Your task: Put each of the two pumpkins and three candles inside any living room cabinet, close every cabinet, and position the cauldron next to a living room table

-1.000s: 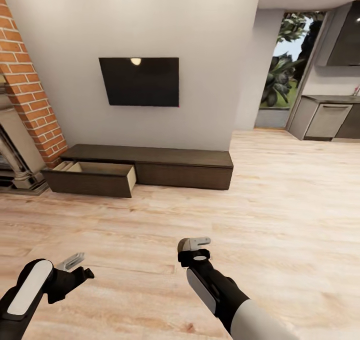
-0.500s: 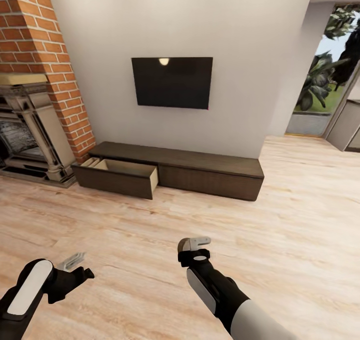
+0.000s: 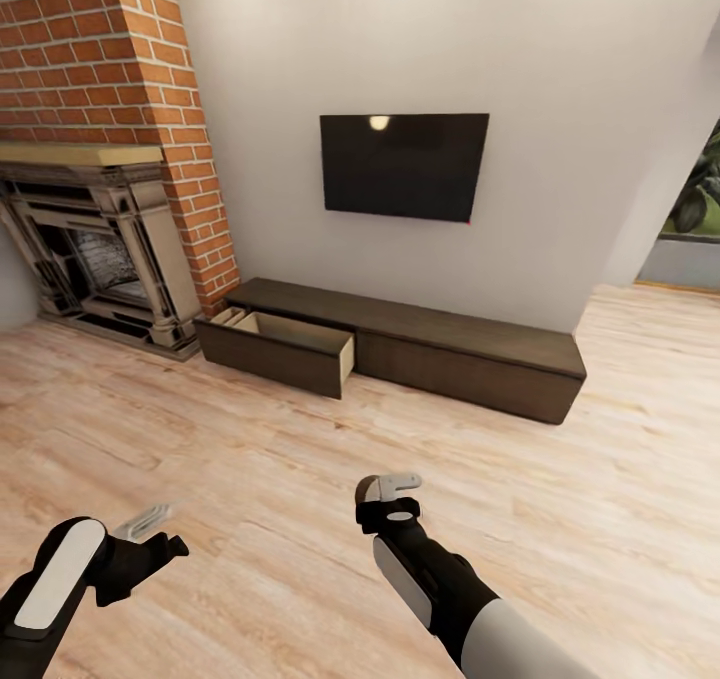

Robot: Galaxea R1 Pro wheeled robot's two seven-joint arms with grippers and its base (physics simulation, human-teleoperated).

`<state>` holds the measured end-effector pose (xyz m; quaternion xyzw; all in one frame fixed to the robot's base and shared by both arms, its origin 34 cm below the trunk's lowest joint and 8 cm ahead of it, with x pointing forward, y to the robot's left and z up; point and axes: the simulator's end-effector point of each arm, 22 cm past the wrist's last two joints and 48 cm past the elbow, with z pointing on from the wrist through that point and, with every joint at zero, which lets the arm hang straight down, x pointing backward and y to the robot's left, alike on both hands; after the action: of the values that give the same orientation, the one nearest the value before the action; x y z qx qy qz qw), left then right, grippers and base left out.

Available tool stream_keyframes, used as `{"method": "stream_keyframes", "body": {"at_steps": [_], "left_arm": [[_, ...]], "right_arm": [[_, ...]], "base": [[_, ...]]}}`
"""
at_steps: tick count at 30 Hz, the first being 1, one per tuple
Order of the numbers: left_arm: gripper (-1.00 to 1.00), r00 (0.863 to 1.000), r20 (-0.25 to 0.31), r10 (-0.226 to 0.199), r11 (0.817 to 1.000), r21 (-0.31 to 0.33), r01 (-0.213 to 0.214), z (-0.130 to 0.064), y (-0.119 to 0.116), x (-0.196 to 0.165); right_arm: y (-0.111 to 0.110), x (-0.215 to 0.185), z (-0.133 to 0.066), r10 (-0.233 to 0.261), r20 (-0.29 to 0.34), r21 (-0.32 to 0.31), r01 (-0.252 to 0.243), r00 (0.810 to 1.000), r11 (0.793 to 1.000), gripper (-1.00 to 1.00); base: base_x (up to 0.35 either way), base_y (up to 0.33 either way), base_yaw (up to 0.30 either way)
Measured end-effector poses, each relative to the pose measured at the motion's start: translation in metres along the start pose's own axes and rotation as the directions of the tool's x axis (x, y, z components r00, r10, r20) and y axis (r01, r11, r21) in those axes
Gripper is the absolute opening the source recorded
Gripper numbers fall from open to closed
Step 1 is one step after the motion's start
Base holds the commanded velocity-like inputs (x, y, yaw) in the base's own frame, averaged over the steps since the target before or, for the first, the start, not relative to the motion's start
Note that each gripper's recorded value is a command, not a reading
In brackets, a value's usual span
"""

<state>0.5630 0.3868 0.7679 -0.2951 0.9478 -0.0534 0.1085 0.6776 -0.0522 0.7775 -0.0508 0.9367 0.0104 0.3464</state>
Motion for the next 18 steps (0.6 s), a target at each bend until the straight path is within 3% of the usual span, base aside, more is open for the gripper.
{"method": "stream_keyframes", "body": {"at_steps": [7,18], "left_arm": [[1.00,1.000,-0.001,0.000,1.000,-0.001,0.000,0.0003,0.0001,0.0004],[1.00,1.000,-0.001,0.000,1.000,-0.001,0.000,0.0003,0.0003,0.0003]], "right_arm": [[0.0003,-0.0005,-0.0001,-0.005,0.003,0.000,0.005,1.000,1.000,-1.00],[0.0005,-0.0009,-0.0001,-0.005,0.005,0.000,0.005,1.000,1.000,-1.00]], "base": [[0.320,0.000,0.270],[0.323,0.087,0.023]]}}
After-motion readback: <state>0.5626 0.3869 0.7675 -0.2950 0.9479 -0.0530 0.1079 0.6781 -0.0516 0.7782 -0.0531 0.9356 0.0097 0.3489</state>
